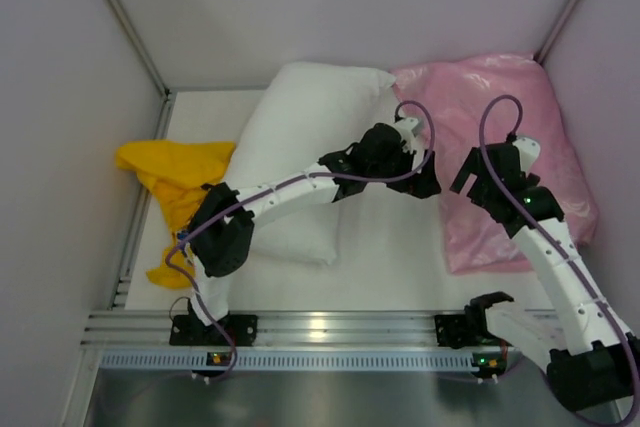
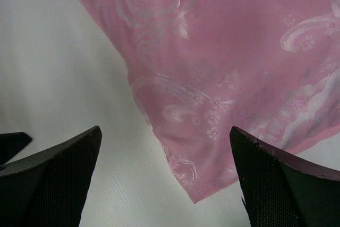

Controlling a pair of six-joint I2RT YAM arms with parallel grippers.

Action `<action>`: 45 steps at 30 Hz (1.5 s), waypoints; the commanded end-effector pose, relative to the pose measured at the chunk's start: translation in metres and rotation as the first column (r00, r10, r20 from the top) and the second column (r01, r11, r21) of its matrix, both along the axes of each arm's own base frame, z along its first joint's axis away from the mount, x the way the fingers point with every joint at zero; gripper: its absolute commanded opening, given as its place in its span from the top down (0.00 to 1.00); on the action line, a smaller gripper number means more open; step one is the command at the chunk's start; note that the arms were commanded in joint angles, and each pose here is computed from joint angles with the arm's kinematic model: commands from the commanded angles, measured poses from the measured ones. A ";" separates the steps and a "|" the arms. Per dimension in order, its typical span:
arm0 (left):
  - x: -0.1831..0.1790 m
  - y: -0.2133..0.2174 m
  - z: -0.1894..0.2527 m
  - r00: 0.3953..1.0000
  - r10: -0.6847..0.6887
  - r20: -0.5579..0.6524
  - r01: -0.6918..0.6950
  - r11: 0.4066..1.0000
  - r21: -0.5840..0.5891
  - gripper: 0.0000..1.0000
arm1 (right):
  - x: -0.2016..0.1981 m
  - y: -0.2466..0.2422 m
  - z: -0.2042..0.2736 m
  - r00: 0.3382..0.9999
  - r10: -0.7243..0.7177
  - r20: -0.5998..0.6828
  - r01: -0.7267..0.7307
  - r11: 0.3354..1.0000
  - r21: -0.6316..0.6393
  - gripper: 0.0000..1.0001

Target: Remove the pillowcase from the pillow

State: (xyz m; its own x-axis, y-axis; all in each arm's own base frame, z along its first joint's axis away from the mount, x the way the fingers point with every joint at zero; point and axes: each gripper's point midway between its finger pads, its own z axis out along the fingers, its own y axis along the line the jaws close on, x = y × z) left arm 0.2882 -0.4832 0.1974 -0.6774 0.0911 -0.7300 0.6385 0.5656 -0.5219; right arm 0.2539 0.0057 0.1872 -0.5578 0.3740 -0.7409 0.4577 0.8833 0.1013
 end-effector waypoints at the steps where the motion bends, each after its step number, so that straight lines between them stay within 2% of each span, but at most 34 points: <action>1: -0.004 -0.034 0.001 0.993 -0.111 -0.035 0.107 0.989 -0.100 0.01 | 0.021 -0.002 0.058 0.985 0.032 0.169 -0.039 0.999 0.038 0.01; 4: -0.008 -0.059 -0.025 0.976 -0.174 -0.134 0.148 0.971 -0.186 0.01 | 0.014 -0.026 0.081 0.976 -0.043 0.215 0.039 0.999 0.023 0.01; 5: -0.016 -0.065 -0.029 0.957 -0.210 -0.202 0.163 0.960 -0.227 0.01 | 0.011 -0.034 0.095 0.966 -0.068 0.249 0.064 0.998 0.024 0.01; 7: -0.024 -0.076 -0.045 0.937 -0.263 -0.229 0.190 0.936 -0.297 0.01 | 0.005 -0.038 0.106 0.959 -0.083 0.272 0.077 0.997 0.030 0.00; 8: -0.033 -0.080 -0.043 0.911 -0.304 -0.279 0.196 0.914 -0.356 0.01 | 0.002 -0.039 0.119 0.949 -0.087 0.304 0.079 0.996 0.037 0.01; 9: -0.034 -0.082 -0.046 0.911 -0.326 -0.254 0.200 0.886 -0.419 0.01 | 0.001 -0.039 0.123 0.946 -0.082 0.315 0.073 0.996 0.041 0.00; 10: -0.036 -0.083 -0.045 0.899 -0.328 -0.289 0.172 0.873 -0.457 0.01 | -0.001 -0.038 0.127 0.944 -0.077 0.320 0.068 0.997 0.042 0.01; 12: -0.034 -0.085 -0.050 0.904 -0.330 -0.272 0.164 0.855 -0.492 0.01 | -0.006 -0.038 0.140 0.934 -0.069 0.351 0.057 0.997 0.044 0.01; 15: -0.033 -0.094 -0.059 0.917 -0.323 -0.235 0.172 0.851 -0.497 0.01 | -0.012 -0.035 0.153 0.921 -0.044 0.387 0.028 0.998 0.048 0.01; 17: -0.035 -0.103 -0.079 0.916 -0.315 -0.248 0.173 0.869 -0.463 0.01 | -0.016 -0.034 0.159 0.914 -0.040 0.404 0.022 0.999 0.049 0.00; 18: -0.031 -0.112 -0.071 0.921 -0.314 -0.229 0.179 0.866 -0.468 0.01 | -0.016 -0.034 0.159 0.914 -0.038 0.404 0.020 0.999 0.048 0.00; 22: -0.026 -0.136 -0.090 0.942 -0.260 -0.215 0.152 0.896 -0.418 0.01 | -0.020 -0.031 0.165 0.907 -0.021 0.421 -0.001 0.999 0.053 0.01; 26: -0.017 -0.143 -0.111 0.947 -0.222 -0.231 0.126 0.921 -0.369 0.01 | -0.022 -0.029 0.166 0.904 -0.014 0.428 -0.011 0.998 0.057 0.00; 28: -0.014 -0.146 -0.107 0.952 -0.225 -0.209 0.134 0.916 -0.378 0.02 | -0.023 -0.029 0.167 0.902 -0.009 0.431 -0.016 0.998 0.054 0.00; 30: -0.013 -0.146 -0.104 0.952 -0.235 -0.194 0.148 0.913 -0.381 0.14 | -0.023 -0.028 0.167 0.902 -0.007 0.432 -0.019 0.998 0.055 0.00; 31: -0.015 -0.146 -0.104 0.953 -0.241 -0.182 0.160 0.913 -0.375 0.39 | -0.024 -0.028 0.167 0.902 -0.006 0.432 -0.020 0.998 0.055 0.01; 33: -0.015 -0.136 -0.095 0.960 -0.236 -0.152 0.165 0.913 -0.372 0.73 | -0.024 -0.028 0.164 0.904 -0.003 0.428 -0.022 0.998 0.054 0.01; 34: -0.015 -0.130 -0.091 0.965 -0.226 -0.135 0.163 0.914 -0.371 0.97 | -0.024 -0.028 0.163 0.905 -0.003 0.424 -0.020 0.999 0.050 0.01; 37: 0.003 -0.091 -0.083 0.988 -0.119 -0.096 0.082 0.942 -0.325 1.00 | -0.022 -0.026 0.156 0.912 0.003 0.409 -0.028 0.998 0.056 0.00; 38: 0.008 -0.072 -0.086 0.990 -0.081 -0.112 0.043 0.952 -0.302 1.00 | -0.022 -0.025 0.155 0.914 0.009 0.406 -0.036 0.998 0.058 0.00; 41: 0.059 -0.011 -0.095 0.986 0.017 -0.167 -0.063 0.960 -0.274 1.00 | -0.020 -0.020 0.149 0.918 0.023 0.396 -0.057 0.996 0.073 0.01; 44: 0.077 0.032 -0.112 0.973 0.065 -0.222 -0.114 0.970 -0.215 1.00 | -0.015 -0.016 0.141 0.923 0.041 0.382 -0.077 0.994 0.081 0.00; 45: 0.093 0.054 -0.113 0.968 0.102 -0.229 -0.150 0.968 -0.202 1.00 | -0.011 -0.012 0.133 0.931 0.059 0.360 -0.096 0.992 0.086 0.01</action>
State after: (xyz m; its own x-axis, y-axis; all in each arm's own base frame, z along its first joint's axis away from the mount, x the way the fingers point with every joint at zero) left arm 0.3221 -0.4905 0.0650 -0.8548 -0.0418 -0.5172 0.4534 0.4247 -0.7836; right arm 0.2365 -0.0114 0.3327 -0.2502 0.4296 -0.8677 0.3269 0.8810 0.3419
